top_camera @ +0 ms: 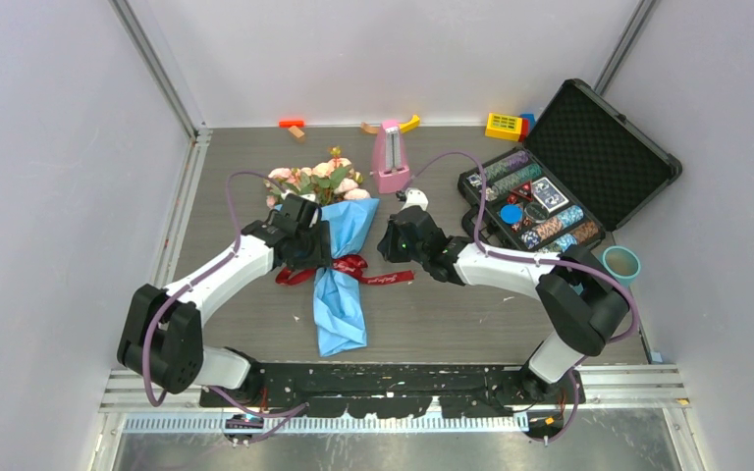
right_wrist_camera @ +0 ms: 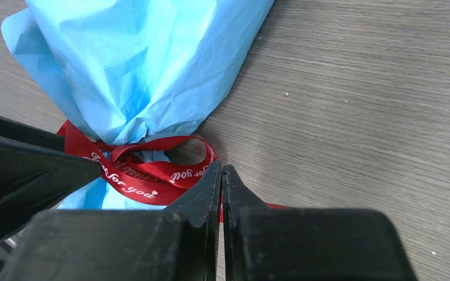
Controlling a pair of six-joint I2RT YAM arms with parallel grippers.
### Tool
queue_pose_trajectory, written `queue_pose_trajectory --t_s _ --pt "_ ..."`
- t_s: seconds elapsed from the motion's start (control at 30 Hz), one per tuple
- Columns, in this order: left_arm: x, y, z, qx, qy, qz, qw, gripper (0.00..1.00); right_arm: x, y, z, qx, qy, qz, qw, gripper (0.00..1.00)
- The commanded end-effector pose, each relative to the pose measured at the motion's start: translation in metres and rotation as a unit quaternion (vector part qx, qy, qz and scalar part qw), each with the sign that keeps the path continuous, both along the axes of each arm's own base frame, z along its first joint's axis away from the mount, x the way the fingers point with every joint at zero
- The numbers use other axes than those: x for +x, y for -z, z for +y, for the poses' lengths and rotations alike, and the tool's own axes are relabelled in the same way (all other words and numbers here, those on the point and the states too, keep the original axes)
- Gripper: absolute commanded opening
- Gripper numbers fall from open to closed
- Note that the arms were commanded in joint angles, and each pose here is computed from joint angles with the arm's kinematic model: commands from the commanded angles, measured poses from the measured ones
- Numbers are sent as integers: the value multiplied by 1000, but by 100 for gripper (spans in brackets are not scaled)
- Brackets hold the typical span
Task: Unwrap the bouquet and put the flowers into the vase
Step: Untie the ribbon from the wrapping paper.
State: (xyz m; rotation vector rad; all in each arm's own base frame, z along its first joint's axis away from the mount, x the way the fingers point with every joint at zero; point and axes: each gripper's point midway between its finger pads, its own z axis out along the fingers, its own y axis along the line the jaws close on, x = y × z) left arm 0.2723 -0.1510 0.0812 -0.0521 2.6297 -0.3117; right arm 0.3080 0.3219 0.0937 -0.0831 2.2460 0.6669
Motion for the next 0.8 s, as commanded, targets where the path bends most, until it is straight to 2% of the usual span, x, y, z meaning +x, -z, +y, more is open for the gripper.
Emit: queue_pose_trajectory --t_s 0.0,0.33,0.57,0.77 --pt "22 -21 -1 -1 -21 -53 998 52 10 -29 8 32 1 -32 999 7" --pt "22 -20 8 17 -30 -59 998 19 10 -29 11 34 -5 -30 999 7" --pt "21 -30 26 37 -57 -74 995 3 9 -27 11 29 -9 -30 999 7" --pt "16 -36 56 24 -96 -70 993 0 5 -24 17 27 -34 -26 999 7"
